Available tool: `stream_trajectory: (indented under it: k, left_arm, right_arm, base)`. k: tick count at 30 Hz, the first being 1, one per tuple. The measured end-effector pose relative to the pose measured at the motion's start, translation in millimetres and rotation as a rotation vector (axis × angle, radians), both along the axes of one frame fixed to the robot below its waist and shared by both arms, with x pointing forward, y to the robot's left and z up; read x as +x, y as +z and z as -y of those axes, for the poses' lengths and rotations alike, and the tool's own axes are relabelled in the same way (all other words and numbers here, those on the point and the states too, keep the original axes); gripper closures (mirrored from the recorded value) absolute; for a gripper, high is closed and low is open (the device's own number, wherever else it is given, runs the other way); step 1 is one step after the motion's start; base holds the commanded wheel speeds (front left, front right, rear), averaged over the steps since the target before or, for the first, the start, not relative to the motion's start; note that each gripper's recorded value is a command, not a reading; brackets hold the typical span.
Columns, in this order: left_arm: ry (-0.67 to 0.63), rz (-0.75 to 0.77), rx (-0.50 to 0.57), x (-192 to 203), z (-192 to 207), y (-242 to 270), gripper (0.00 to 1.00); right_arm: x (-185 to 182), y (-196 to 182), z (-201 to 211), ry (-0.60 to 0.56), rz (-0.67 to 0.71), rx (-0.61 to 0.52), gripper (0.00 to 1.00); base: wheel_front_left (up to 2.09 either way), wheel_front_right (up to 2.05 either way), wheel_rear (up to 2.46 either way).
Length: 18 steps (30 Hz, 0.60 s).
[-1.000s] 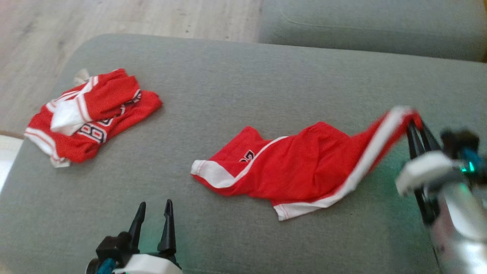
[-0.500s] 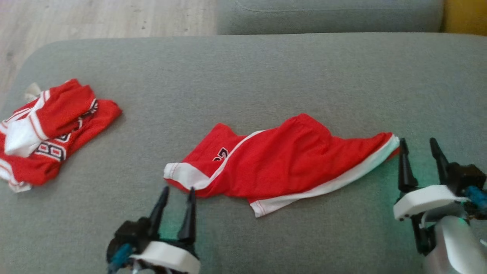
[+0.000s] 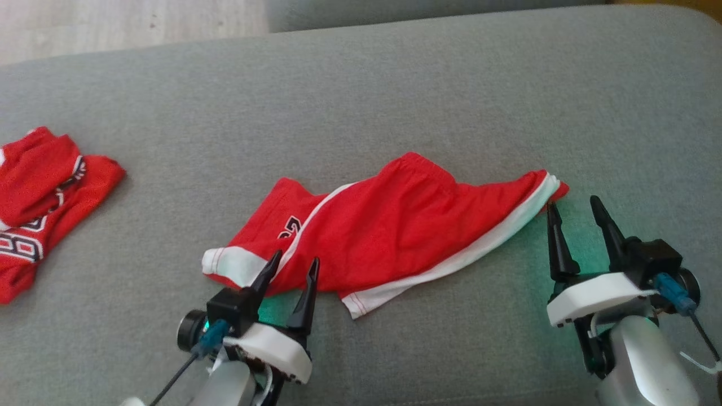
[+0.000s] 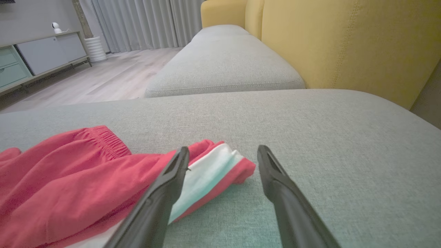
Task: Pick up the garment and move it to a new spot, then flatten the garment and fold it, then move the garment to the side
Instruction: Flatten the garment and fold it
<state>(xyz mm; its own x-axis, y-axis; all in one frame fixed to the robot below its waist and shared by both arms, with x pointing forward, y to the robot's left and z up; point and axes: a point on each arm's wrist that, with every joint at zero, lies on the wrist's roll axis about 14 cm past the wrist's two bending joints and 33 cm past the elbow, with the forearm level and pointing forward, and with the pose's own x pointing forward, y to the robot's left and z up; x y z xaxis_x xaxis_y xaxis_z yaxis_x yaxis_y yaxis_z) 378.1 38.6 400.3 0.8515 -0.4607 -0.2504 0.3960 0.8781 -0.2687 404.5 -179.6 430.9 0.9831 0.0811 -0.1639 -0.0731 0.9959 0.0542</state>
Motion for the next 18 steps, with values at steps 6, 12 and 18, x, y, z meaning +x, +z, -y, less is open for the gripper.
stream_trajectory:
  k: [6, 12, 18]
  left_arm:
    - [-0.047, -0.051, 0.082, 6, 2, -23, 0.33]
    - [-0.063, 0.009, 0.097, 31, 6, -10, 1.00]
    - [-0.108, 0.281, 0.133, 98, 11, 65, 1.00]
  right_arm:
    - [-4, -9, 4, -0.010, -0.026, -0.002, 0.00]
    - [-5, -15, 7, -0.023, -0.045, 0.010, 0.00]
    - [3, -15, 7, -0.036, -0.039, 0.036, 0.00]
  base:
    - [0.00, 0.00, 0.00]
    - [0.00, 0.00, 0.00]
    - [0.00, 0.00, 0.00]
